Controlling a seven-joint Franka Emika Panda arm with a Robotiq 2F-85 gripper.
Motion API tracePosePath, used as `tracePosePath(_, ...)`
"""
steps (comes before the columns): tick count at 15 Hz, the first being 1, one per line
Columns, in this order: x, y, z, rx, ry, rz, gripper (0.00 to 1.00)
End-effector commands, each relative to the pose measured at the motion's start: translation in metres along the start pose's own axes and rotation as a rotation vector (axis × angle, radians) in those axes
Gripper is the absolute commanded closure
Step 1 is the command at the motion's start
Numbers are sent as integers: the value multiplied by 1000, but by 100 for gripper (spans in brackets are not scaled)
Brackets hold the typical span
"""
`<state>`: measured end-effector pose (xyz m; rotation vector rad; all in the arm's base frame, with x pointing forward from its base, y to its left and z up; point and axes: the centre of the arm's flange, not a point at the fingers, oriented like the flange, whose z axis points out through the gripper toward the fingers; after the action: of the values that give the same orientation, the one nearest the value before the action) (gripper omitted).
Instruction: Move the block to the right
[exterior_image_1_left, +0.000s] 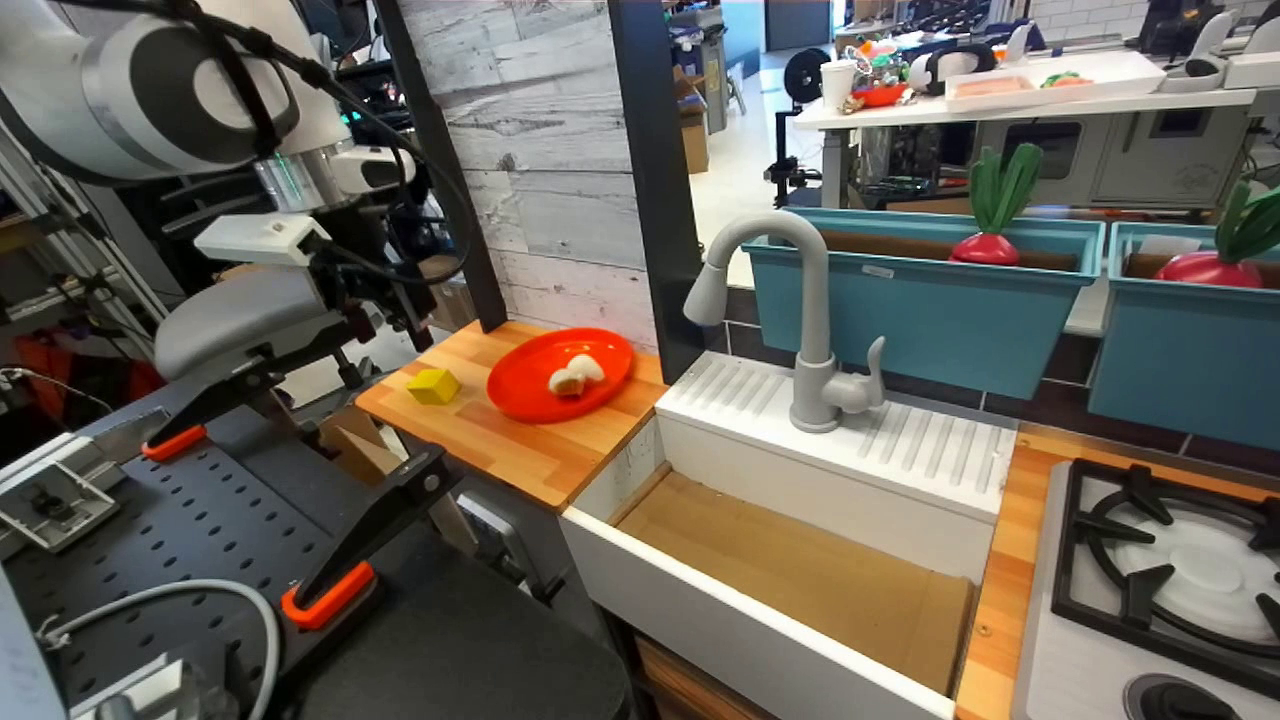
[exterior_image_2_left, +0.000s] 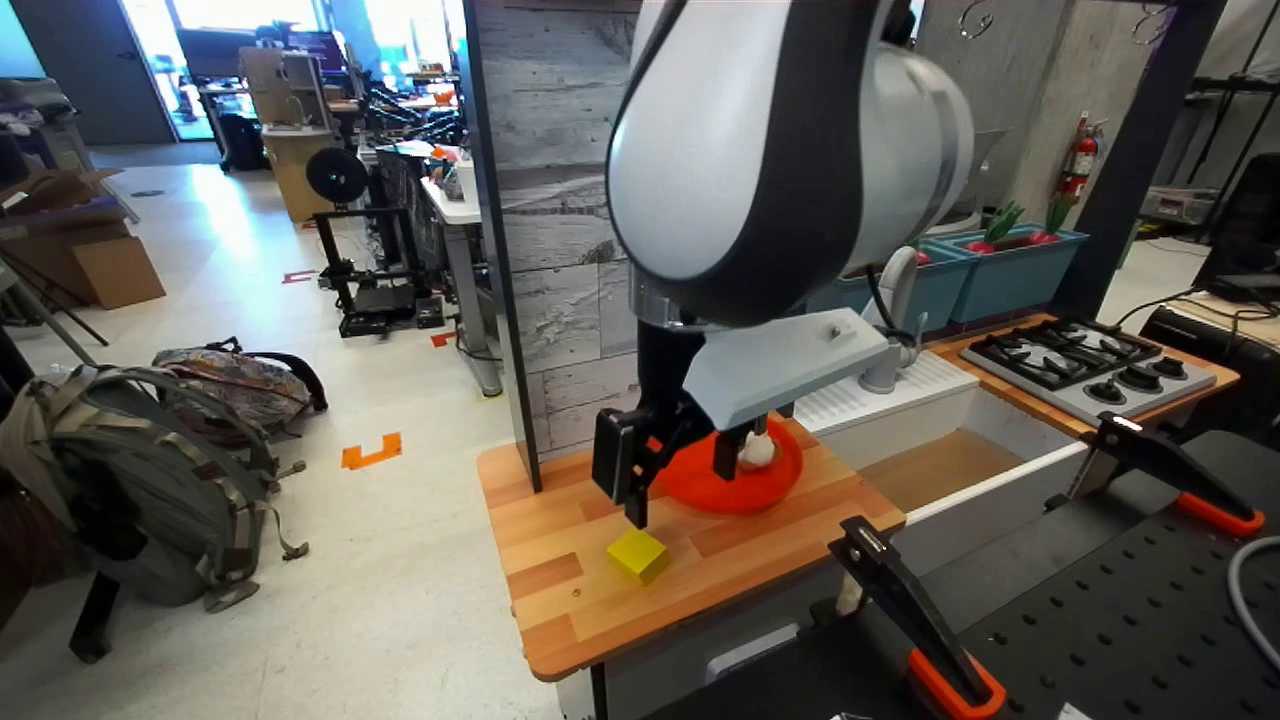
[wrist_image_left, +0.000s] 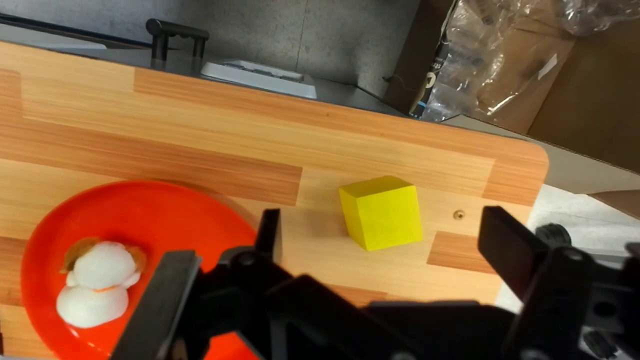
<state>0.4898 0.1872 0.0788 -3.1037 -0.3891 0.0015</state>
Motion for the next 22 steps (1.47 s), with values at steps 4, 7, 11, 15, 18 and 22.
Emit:
tracePosePath(4,33,-17,58,-55,-28,50,0)
tracePosePath(7,39,-23,73,-64,-42,53,0)
tracePosePath(11,44,-28,85,-82,-55,45,26)
tracePosePath(15,46,-29,89,-97,-70,29,58)
tracePosePath(18,42,-32,79,-90,-64,14,79)
tracePosePath(22,27,-36,47,-92,-39,-27,83)
